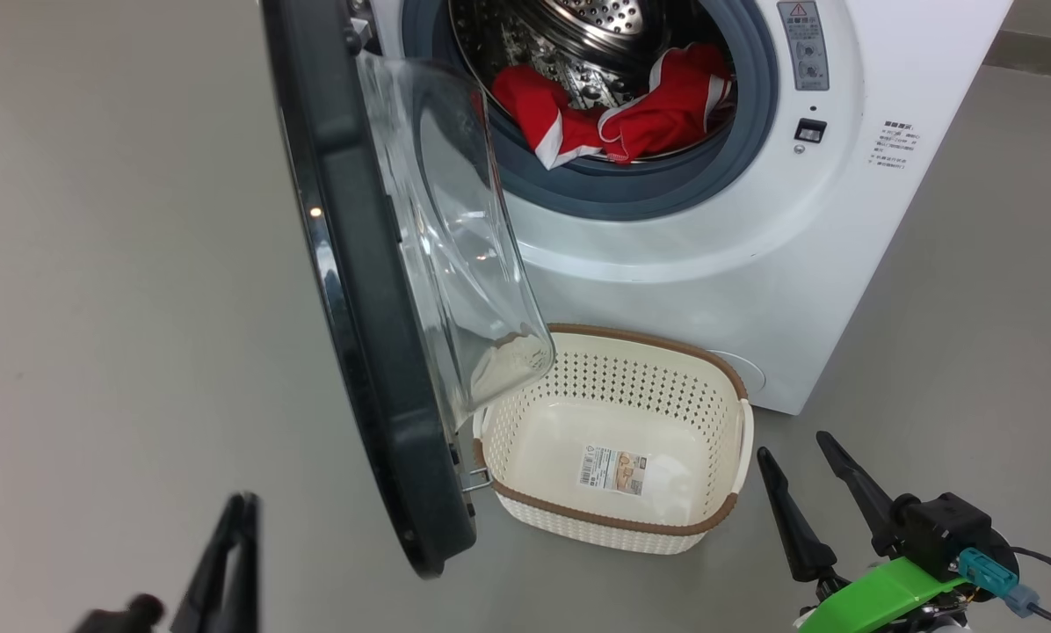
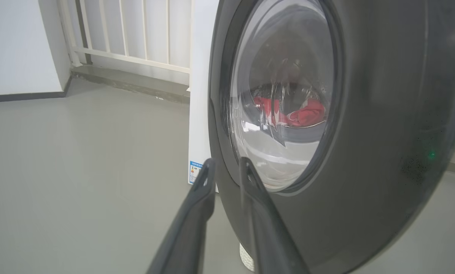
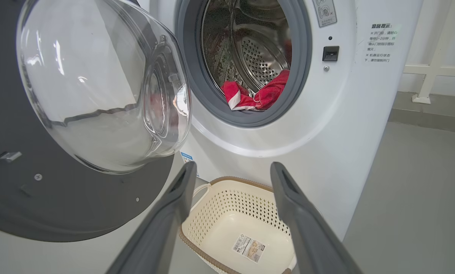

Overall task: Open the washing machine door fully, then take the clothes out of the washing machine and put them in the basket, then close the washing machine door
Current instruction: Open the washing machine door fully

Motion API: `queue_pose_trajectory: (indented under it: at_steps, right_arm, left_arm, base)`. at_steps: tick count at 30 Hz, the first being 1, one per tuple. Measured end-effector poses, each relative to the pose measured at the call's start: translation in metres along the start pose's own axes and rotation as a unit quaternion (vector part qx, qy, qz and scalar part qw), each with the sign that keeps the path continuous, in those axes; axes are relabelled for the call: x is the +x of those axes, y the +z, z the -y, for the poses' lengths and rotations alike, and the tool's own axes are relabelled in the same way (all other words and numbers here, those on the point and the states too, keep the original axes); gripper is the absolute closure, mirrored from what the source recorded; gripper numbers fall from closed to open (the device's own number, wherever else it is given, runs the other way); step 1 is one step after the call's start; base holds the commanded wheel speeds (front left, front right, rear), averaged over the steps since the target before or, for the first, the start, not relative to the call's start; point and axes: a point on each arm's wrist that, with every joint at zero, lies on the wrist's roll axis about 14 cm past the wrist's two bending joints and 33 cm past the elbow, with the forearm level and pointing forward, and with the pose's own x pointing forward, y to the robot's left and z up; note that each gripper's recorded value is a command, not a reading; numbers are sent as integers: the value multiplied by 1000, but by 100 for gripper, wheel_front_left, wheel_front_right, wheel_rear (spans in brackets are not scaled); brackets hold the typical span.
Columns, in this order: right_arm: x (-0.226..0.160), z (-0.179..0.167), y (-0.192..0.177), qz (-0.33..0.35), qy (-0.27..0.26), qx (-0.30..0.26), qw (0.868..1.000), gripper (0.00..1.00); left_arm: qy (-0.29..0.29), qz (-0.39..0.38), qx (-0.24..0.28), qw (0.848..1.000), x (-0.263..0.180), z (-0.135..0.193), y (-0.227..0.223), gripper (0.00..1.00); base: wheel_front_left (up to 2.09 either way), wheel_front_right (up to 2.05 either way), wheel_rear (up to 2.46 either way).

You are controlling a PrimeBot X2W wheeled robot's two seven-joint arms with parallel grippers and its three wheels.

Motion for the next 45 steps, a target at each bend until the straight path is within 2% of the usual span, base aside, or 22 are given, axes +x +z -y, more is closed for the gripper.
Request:
queue_pose_trajectory:
  at_steps: [4,8,12,15,18,20,24,27,30,39,45]
  right_arm:
    - [0,-1,1,2,1,-2,1000,0]
    - [1,-1,1,2,2,0,1000,0]
    - [2,0,0,2,1,1,1000,0]
    - [2,1,0,1,-1,2,1000,0]
    - [2,2,-1,1,-2,1,1000,0]
    - [2,2,-2,0,-3,2,1000,0]
    - [2,3,-3,-1,-3,2,1000,0]
    - [3,2,-4,-2,-4,4,1000,0]
    - [3,2,-5,-3,-3,6,1000,0]
    - [5,0,-8,-5,-1,10,1000,0]
    - [8,-2,-8,-4,2,12,1000,0]
  left_arm:
    - [19,60,-7,998,6,-11,38,100]
    - [14,163,-15,986,14,-6,104,100]
    - [-39,263,-20,964,10,27,168,100]
    - [-104,284,-34,953,3,69,181,100]
    - [-173,254,-49,950,-1,115,163,100]
    - [-206,204,-62,955,-3,137,132,100]
    - [-216,79,-88,969,-6,150,56,100]
    - [-207,29,-95,973,-5,145,25,100]
    - [-191,10,-105,976,0,137,13,100]
    - [-145,7,-120,982,18,110,9,100]
    - [-71,26,-107,991,25,65,17,100]
  base:
    - [0,0,0]
    - [0,0,0]
    - [0,0,0]
    - [0,0,0]
    - [0,0,0]
    - [0,0,0]
    - [0,0,0]
    - [0,0,0]
    - [0,0,0]
    - [0,0,0]
    - [0,0,0]
